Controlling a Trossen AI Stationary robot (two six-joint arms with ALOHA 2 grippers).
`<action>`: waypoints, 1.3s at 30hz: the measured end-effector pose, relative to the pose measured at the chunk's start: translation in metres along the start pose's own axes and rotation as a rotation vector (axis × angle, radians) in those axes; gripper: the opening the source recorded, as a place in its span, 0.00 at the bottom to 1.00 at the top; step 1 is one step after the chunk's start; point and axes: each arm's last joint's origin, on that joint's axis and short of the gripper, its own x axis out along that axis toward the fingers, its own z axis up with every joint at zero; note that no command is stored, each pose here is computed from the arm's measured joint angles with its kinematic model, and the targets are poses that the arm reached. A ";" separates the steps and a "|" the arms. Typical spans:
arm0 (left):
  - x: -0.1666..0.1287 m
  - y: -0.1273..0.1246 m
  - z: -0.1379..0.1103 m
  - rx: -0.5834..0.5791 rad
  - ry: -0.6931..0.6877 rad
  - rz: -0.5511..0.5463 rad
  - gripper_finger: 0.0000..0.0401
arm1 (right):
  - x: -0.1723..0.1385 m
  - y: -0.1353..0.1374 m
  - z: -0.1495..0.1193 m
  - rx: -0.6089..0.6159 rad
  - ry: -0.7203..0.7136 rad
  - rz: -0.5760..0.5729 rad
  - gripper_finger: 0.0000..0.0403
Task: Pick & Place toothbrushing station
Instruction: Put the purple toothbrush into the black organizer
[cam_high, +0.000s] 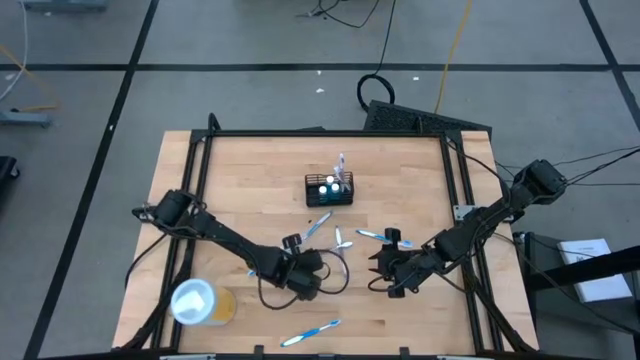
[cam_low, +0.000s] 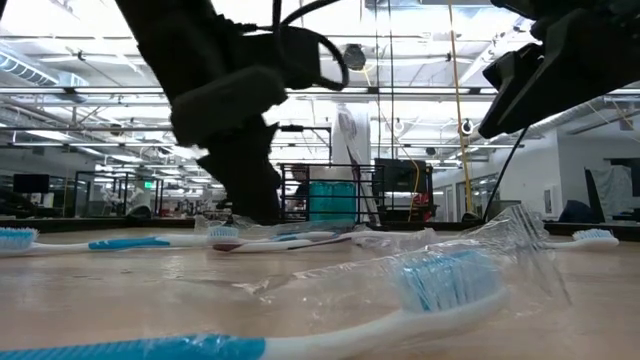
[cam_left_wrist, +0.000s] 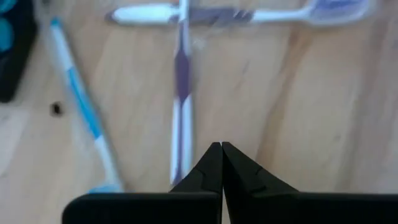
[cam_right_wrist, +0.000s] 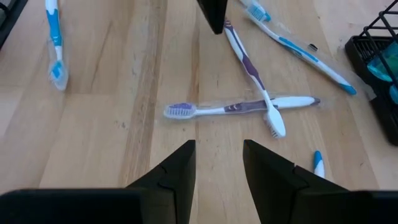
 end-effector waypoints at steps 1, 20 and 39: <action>0.001 0.000 0.001 0.003 -0.014 -0.014 0.00 | 0.000 0.000 0.000 -0.001 0.001 0.000 0.32; 0.031 0.061 0.030 0.013 0.155 -0.162 0.49 | 0.000 0.001 -0.001 -0.009 0.015 0.030 0.32; 0.047 0.054 0.030 0.043 0.165 -0.258 0.54 | 0.000 0.001 -0.001 -0.019 0.014 0.030 0.32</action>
